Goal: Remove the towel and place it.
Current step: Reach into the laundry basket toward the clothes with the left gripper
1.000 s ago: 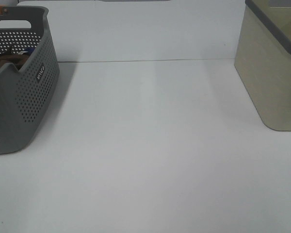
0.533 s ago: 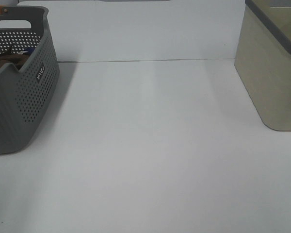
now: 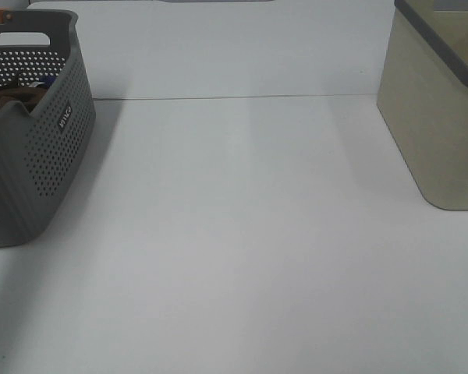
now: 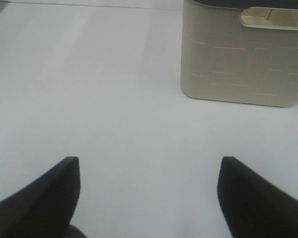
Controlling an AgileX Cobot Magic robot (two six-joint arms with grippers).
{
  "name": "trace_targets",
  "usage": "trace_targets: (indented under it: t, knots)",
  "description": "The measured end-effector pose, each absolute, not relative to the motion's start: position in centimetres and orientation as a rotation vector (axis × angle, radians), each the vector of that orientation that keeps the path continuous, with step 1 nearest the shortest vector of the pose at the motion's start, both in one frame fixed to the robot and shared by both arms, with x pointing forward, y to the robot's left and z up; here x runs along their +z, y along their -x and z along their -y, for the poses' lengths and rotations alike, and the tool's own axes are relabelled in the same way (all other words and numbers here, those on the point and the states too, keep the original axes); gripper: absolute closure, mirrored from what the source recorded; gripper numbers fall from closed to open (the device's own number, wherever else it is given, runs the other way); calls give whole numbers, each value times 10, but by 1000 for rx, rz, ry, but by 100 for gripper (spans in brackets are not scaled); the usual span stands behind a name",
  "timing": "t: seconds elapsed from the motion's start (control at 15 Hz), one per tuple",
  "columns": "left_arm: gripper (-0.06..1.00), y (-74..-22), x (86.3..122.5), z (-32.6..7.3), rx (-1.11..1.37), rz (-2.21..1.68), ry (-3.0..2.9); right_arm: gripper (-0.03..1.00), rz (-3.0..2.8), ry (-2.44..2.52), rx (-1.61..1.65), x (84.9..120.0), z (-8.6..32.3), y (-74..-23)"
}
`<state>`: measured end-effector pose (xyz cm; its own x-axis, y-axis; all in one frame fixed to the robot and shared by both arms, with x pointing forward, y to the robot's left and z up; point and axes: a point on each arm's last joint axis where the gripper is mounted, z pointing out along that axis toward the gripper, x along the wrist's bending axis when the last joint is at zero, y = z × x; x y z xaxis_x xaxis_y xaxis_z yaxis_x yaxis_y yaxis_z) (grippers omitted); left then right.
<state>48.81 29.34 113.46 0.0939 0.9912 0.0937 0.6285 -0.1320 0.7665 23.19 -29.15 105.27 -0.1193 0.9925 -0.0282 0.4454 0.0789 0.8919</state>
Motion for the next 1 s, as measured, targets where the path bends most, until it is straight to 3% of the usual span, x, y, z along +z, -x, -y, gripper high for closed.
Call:
trace_targets:
  t: [0.33,0.6,1.0]
  knots:
    - [8,-588,1111,-300,845,-1776,-1897,24,-1658,-1445,991,1053,291,-232]
    - [19,-647,1089,-305,861,-1888,-1928,24,-1658,-1445,991,1053,291,-232]
    - [24,-722,1057,-305,871,-1925,-1931,24,-1658,-1445,991,1053,291,-232]
